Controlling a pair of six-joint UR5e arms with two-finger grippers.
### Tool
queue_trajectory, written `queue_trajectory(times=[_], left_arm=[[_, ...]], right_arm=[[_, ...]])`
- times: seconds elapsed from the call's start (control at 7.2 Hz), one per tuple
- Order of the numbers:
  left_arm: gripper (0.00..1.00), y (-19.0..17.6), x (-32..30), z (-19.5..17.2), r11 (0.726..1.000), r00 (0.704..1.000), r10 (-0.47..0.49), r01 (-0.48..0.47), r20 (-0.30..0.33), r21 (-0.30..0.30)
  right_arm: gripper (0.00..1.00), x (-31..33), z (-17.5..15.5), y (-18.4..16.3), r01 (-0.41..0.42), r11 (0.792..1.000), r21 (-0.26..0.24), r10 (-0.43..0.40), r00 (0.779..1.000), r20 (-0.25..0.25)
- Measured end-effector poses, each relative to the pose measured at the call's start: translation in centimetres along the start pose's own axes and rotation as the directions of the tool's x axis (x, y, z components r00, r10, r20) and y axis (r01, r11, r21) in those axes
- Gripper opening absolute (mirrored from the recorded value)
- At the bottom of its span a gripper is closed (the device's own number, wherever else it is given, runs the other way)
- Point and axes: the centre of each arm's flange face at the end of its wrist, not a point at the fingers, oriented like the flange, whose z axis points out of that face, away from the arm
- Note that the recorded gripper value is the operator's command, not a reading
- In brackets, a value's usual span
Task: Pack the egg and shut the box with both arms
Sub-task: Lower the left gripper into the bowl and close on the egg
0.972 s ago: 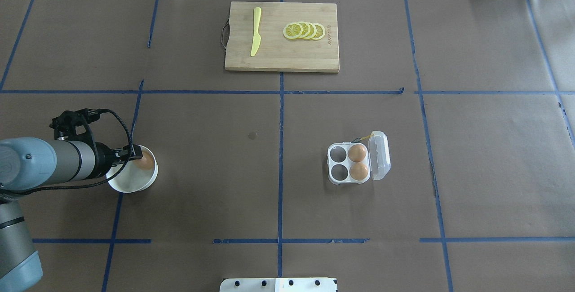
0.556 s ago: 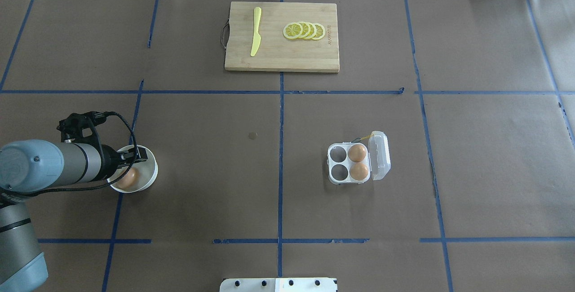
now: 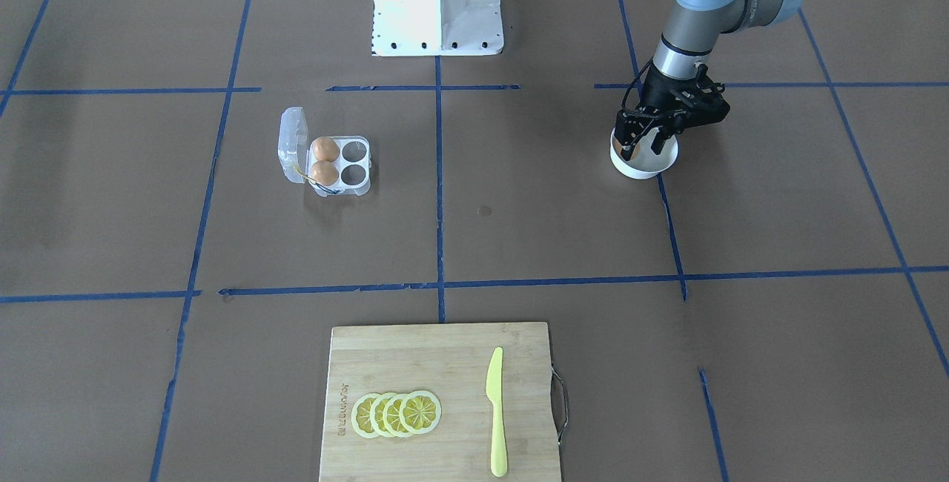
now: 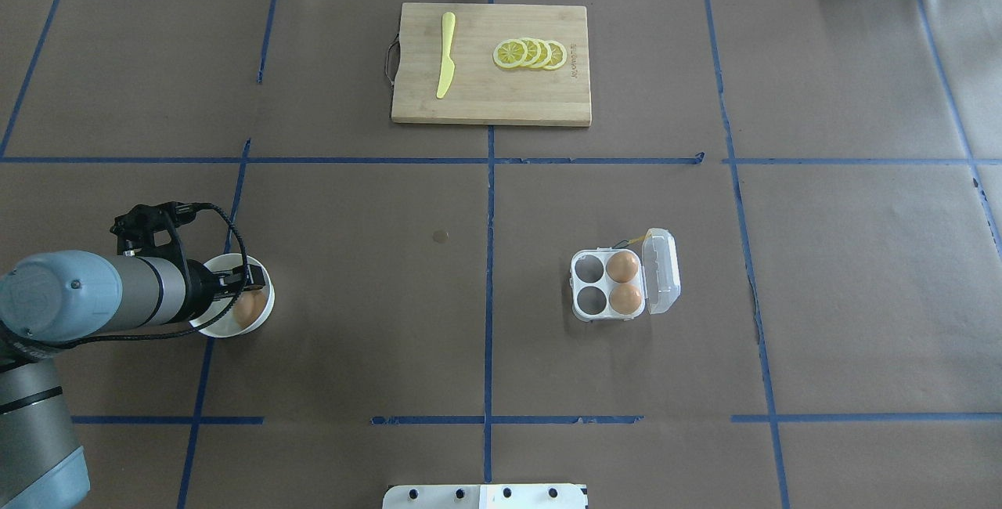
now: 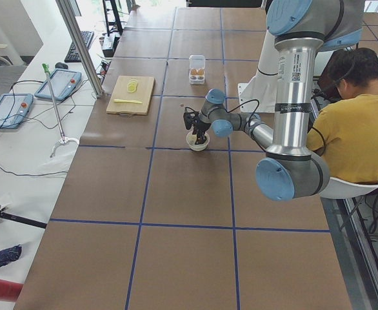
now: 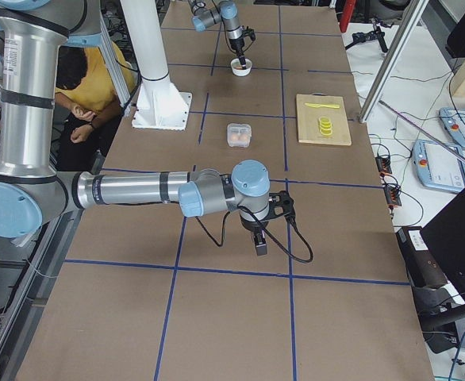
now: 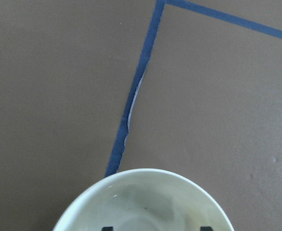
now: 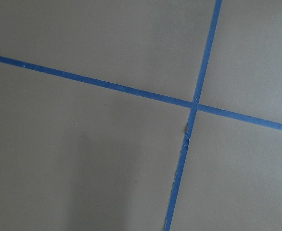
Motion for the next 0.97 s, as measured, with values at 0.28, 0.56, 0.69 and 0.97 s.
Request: queue_trajectory(times=[0.28, 0.56, 0.69, 0.97], left_arm=[[0.69, 1.3, 0.3, 0.3, 1.0, 1.0, 0.018, -0.018, -0.001, -0.019], [0.66, 2.6, 0.6, 0.6, 0.998, 0.999, 0.038, -0.038, -0.002, -0.041], [0.49, 3.0, 0.7, 0.7, 0.998, 0.999, 0.047, -0.048, -0.003, -0.047], [0.07, 3.2, 0.9, 0.5, 0.997, 0.998, 0.062, -0.062, -0.009, -0.049]], right_arm=[[1.0, 0.0, 0.0, 0.0, 0.0, 1.0, 0.0, 0.0, 1.0, 0.0], [1.0, 0.0, 0.0, 0.0, -0.001, 1.0, -0.001, 0.001, 1.0, 0.0], [1.0, 0.1, 0.1, 0.0, -0.001, 1.0, -0.002, 0.001, 1.0, 0.0], [1.0, 0.0, 0.0, 0.0, 0.0, 1.0, -0.001, 0.0, 1.0, 0.0]])
